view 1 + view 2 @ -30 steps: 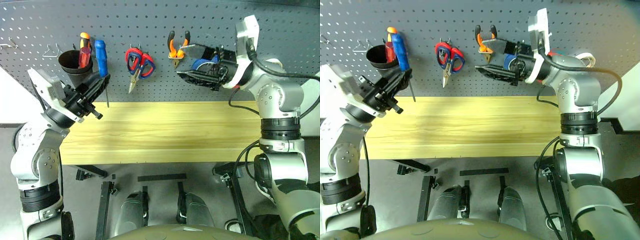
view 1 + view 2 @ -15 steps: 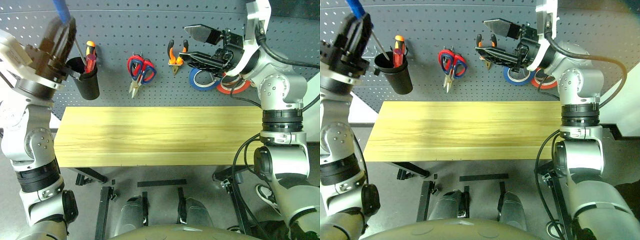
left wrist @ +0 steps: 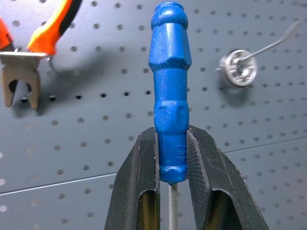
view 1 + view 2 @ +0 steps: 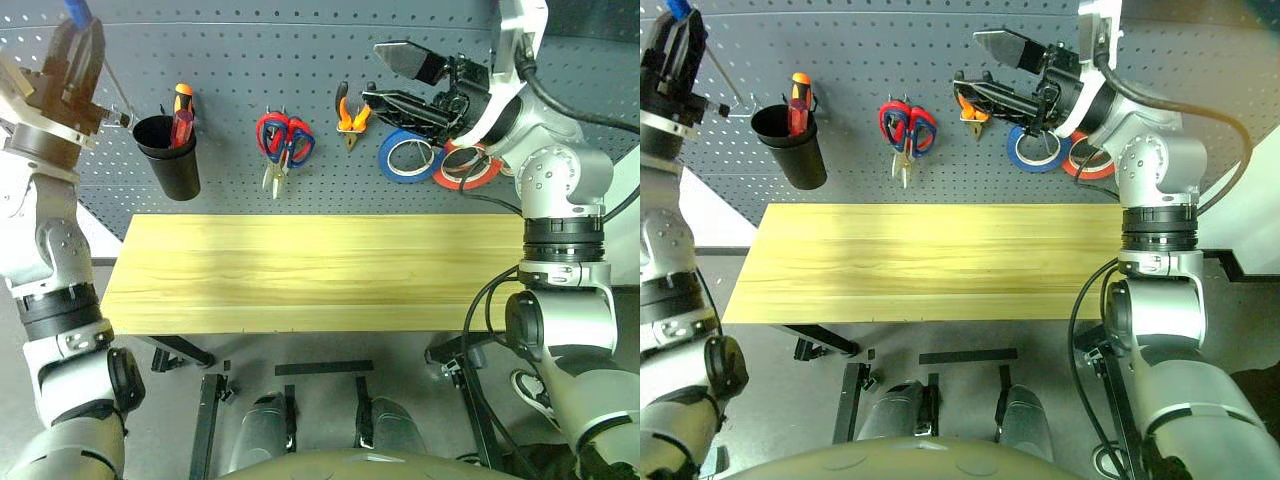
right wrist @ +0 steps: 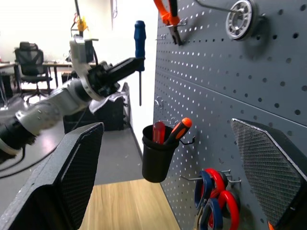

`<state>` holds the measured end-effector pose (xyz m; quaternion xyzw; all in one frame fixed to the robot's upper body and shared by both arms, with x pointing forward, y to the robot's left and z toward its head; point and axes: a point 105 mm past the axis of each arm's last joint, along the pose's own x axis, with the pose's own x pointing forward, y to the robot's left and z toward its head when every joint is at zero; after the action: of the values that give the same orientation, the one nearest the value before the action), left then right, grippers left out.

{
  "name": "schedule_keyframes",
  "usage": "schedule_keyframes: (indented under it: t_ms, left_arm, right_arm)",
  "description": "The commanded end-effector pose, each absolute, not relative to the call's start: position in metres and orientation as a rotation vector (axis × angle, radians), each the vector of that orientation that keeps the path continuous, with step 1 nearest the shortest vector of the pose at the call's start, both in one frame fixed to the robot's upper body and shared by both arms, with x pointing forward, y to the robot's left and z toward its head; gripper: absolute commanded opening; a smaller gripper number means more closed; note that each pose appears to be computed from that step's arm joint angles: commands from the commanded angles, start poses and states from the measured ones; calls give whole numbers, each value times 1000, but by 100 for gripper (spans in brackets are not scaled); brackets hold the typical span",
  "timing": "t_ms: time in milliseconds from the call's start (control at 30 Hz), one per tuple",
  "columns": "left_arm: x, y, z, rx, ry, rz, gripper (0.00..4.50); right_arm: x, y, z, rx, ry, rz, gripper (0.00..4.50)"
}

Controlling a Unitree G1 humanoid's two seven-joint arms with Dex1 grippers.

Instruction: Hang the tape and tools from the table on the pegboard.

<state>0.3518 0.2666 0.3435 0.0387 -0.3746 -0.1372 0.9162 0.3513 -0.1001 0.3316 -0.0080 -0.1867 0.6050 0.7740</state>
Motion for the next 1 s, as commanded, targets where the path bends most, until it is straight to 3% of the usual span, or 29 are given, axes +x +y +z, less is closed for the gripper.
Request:
schedule_keyframes:
  t_ms: [33, 400, 800, 867, 1000]
  left_arm:
    - [359, 264, 353, 129, -815, -281, 42]
    - [396, 283, 322, 159, -663, -55, 42]
    - [394, 278, 323, 135, -670, -75, 442]
    - [389, 277, 328, 134, -692, -89, 449]
    - [348, 247, 338, 97, -762, -428, 449]
  right_arm:
    - [341, -102, 348, -30, -464, 1323, 450]
    - [339, -106, 346, -56, -455, 1295, 450]
    - [339, -105, 341, -78, -452, 1289, 450]
    - [338, -106, 342, -72, -454, 1291, 450]
    - [337, -114, 343, -74, -442, 1277, 450]
